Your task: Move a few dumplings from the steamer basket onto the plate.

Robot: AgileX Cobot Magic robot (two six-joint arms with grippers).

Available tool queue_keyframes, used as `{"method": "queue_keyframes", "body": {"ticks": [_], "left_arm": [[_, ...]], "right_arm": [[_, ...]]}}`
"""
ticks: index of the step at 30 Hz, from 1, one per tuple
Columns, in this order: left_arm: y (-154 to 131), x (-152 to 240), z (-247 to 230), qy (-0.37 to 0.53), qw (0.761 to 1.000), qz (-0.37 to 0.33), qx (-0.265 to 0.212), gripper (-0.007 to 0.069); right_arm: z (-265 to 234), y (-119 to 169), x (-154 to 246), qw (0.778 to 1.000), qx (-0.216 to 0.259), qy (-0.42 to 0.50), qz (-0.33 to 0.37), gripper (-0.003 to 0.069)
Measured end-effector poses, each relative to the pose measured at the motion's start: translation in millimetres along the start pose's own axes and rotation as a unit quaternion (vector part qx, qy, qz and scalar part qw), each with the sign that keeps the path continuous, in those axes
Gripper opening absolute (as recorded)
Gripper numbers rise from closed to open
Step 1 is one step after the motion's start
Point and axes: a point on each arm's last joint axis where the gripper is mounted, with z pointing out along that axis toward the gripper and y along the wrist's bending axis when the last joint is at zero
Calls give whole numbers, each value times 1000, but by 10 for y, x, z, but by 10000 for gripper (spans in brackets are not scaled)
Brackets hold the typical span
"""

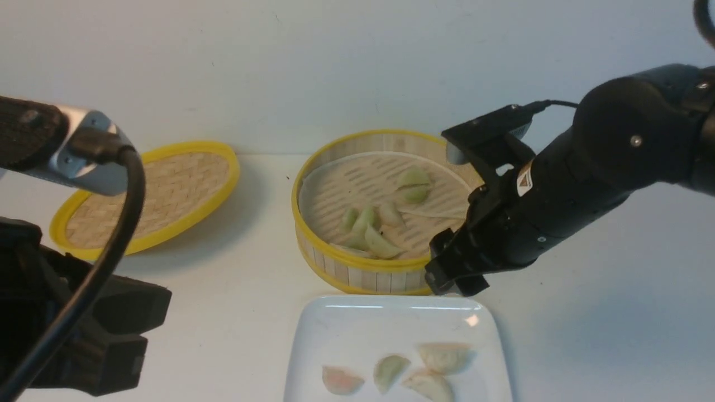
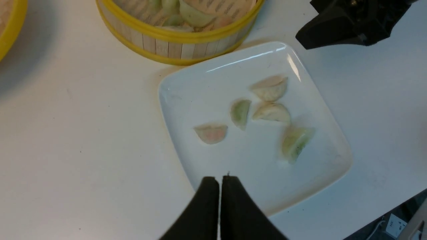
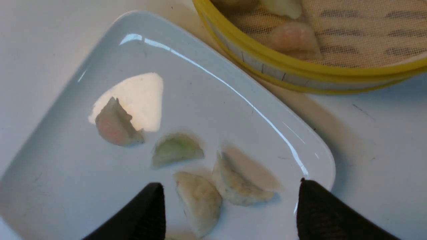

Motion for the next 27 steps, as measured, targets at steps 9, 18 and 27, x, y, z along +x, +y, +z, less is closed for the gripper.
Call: {"method": "queue_keyframes", "body": {"ticks": [9, 18, 27], "left_arm": [[0, 20, 0, 11, 1000, -1, 0, -6], [-25, -55, -2, -30, 999, 3, 13, -6], [-88, -244, 18, -121, 992, 8, 43, -6]], "right_arm": [[-133, -8, -2, 1000, 12, -20, -12, 377], [-1762, 88, 496, 973, 43, -223, -31, -2], [-2858, 122, 2071, 868, 41, -493, -42, -15]]}}
